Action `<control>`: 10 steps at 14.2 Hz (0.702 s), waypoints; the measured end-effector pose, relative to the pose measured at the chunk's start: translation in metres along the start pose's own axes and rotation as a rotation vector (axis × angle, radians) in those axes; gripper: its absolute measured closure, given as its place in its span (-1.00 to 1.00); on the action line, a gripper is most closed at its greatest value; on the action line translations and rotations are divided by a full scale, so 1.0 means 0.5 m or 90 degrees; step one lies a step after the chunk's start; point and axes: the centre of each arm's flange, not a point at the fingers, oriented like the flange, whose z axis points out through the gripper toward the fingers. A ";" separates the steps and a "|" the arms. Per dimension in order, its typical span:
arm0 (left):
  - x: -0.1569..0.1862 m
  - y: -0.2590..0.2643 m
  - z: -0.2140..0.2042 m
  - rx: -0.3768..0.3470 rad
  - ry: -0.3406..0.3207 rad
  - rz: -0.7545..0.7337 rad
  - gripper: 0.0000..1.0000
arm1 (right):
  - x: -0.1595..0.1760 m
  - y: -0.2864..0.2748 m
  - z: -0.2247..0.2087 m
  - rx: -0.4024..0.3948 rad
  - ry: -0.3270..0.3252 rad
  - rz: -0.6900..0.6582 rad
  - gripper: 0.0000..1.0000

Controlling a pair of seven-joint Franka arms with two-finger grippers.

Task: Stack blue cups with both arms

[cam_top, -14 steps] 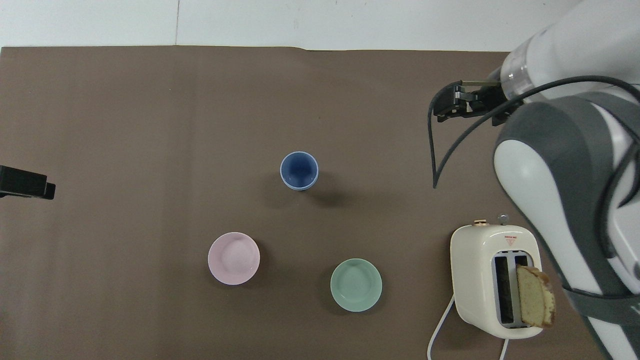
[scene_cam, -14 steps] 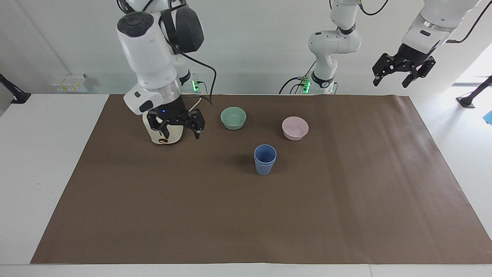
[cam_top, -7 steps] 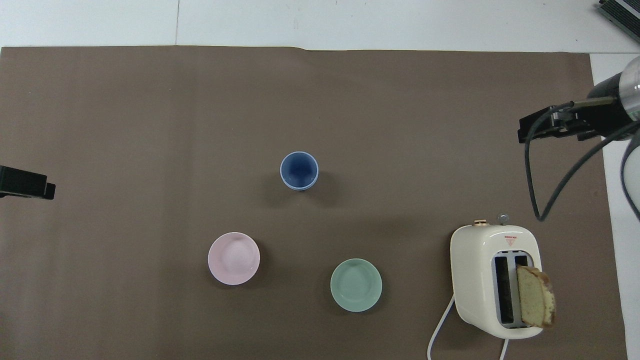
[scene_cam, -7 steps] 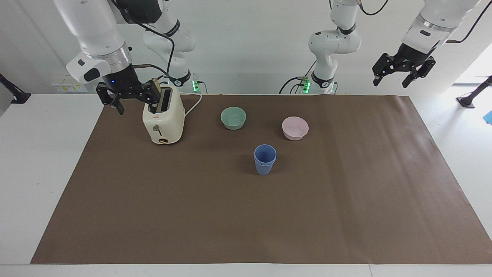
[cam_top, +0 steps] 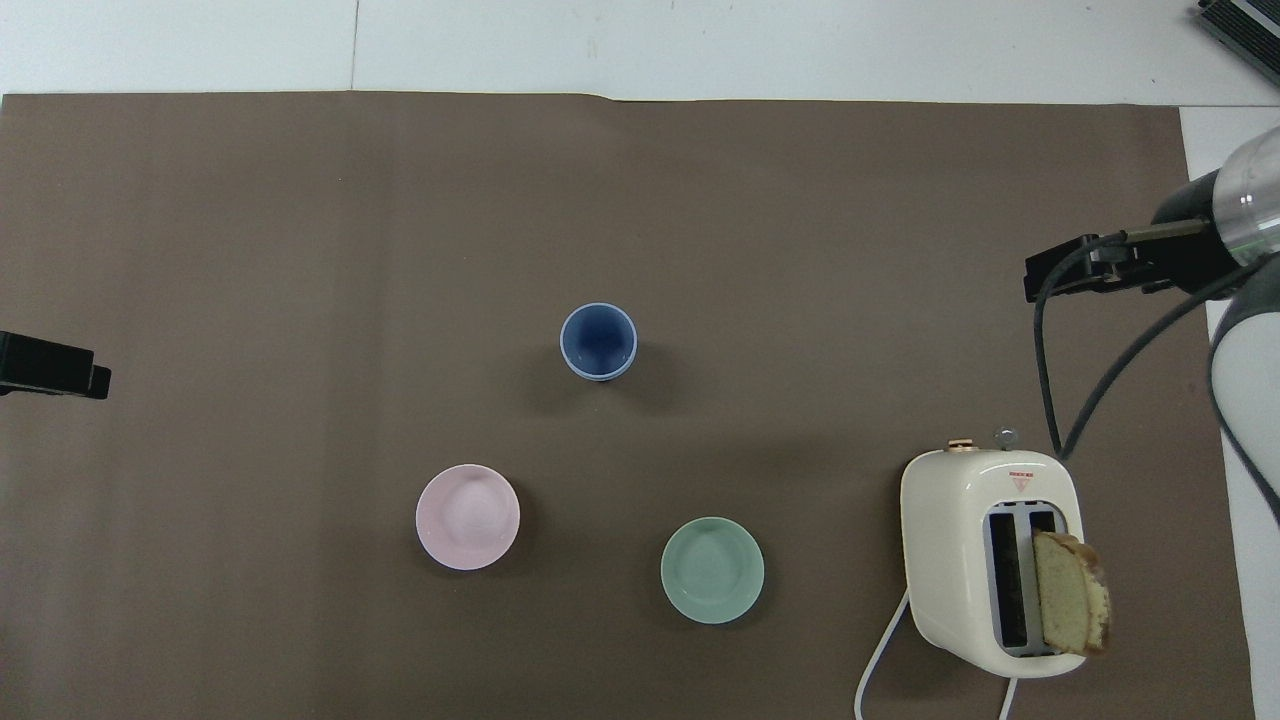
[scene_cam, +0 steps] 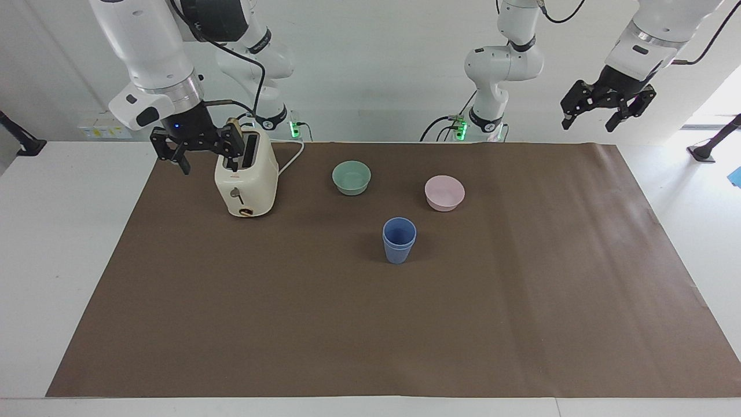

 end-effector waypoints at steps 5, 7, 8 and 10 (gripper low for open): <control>0.000 0.000 0.000 0.000 0.000 0.000 -1.00 | 0.000 0.003 0.000 0.000 0.000 0.002 -1.00; 0.000 0.000 0.000 0.000 0.000 0.000 -1.00 | 0.000 0.003 0.000 0.000 0.000 0.002 -1.00; 0.000 0.000 0.000 0.000 0.000 0.000 -1.00 | 0.000 0.003 0.000 0.000 0.000 0.002 -1.00; 0.000 0.000 0.000 0.000 0.000 0.000 -1.00 | 0.000 0.003 0.000 0.000 0.000 0.002 -1.00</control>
